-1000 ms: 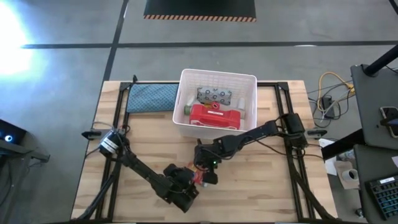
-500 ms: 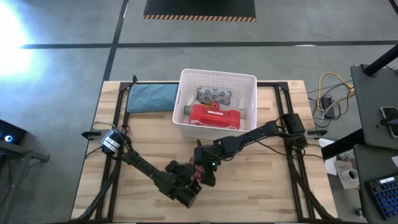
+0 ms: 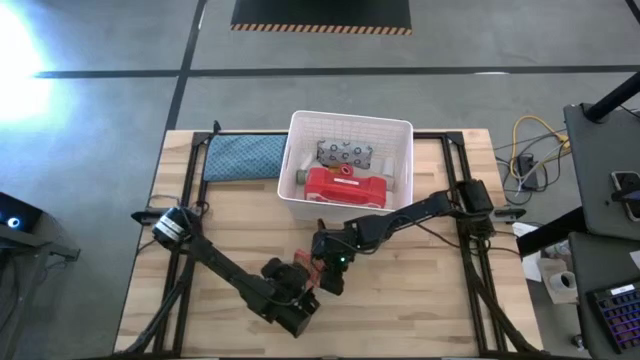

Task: Pick & place medical supplies in basket/bin
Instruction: Put the red pill box into the white bin

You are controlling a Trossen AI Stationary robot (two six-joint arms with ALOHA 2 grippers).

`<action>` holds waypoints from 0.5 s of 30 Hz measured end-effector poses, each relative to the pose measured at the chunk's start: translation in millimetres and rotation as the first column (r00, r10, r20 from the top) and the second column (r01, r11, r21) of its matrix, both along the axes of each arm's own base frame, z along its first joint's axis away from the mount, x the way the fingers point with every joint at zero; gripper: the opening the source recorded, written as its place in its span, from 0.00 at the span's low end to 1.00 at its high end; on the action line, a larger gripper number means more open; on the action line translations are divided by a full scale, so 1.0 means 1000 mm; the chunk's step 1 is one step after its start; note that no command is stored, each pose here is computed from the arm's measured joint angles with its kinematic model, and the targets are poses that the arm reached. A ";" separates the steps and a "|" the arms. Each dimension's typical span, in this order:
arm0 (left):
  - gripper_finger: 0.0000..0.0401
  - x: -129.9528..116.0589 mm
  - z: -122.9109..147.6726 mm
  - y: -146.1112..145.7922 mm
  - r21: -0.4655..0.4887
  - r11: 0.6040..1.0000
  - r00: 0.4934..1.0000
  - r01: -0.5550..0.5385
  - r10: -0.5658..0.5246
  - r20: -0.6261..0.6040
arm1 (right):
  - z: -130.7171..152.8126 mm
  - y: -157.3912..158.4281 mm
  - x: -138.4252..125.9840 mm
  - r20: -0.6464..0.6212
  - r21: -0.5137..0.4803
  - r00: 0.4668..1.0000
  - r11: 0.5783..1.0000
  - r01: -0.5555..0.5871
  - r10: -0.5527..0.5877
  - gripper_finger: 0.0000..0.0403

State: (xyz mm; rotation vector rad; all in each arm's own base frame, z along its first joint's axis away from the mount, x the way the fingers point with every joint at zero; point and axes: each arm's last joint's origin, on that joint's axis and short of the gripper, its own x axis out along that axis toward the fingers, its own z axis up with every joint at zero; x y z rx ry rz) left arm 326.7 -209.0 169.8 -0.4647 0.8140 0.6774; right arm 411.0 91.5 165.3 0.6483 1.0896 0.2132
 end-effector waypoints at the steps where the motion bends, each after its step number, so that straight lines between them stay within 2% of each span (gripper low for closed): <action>1: 0.67 -0.004 0.007 -0.001 0.005 1.000 1.000 0.007 -0.007 0.001 | 0.004 -0.001 0.000 0.017 -0.013 1.000 1.000 0.007 -0.007 0.05; 5: 0.67 -0.027 0.037 -0.003 0.000 1.000 1.000 0.018 -0.018 0.002 | 0.029 -0.005 -0.004 0.095 -0.052 0.995 0.998 0.031 -0.026 0.04; 9: 0.67 -0.055 0.071 0.001 -0.032 0.999 1.000 -0.017 0.018 0.020 | 0.061 -0.012 -0.012 0.186 -0.088 0.980 0.992 0.088 -0.070 0.04; 12: 0.67 -0.077 0.099 0.009 -0.026 0.998 0.994 -0.060 0.062 0.085 | 0.091 -0.020 -0.021 0.278 -0.129 0.952 0.977 0.168 -0.127 0.04; 15: 0.67 -0.094 0.125 0.023 -0.003 0.994 0.976 -0.108 0.106 0.192 | 0.125 -0.033 -0.035 0.386 -0.164 0.901 0.946 0.280 -0.200 0.04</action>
